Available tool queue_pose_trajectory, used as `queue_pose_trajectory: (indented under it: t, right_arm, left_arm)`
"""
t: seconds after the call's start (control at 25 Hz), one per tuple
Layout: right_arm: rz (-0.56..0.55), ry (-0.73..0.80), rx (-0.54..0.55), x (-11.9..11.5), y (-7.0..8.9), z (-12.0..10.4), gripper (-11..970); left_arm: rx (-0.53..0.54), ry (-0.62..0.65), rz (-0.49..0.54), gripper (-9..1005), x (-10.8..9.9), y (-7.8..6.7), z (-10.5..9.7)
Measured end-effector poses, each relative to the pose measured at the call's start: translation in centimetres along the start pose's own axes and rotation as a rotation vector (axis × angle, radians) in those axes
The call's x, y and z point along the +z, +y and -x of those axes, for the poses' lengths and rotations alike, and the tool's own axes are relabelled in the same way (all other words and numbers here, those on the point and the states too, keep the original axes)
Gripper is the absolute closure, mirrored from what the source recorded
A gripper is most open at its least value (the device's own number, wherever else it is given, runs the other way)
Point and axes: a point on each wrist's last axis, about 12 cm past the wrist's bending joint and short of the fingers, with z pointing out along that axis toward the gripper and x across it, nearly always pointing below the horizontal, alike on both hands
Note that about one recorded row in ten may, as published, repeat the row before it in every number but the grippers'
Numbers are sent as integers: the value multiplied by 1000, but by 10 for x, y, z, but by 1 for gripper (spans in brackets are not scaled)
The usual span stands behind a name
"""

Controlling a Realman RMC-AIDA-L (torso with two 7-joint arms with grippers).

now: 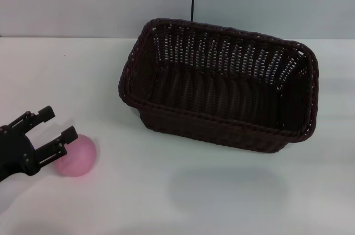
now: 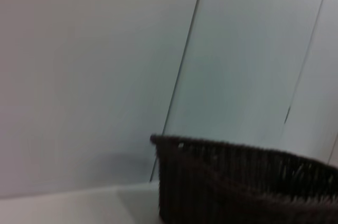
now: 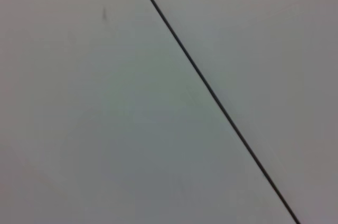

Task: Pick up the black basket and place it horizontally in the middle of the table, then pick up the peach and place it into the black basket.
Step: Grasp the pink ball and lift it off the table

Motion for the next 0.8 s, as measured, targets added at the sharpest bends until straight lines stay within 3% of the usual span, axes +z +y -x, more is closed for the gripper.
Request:
queue_pose_trajectory:
  t: [0.8]
  right_arm:
    - [-6, 27, 18, 8, 4, -11, 501]
  left_arm:
    - [-36, 133, 35, 337, 0, -2, -22]
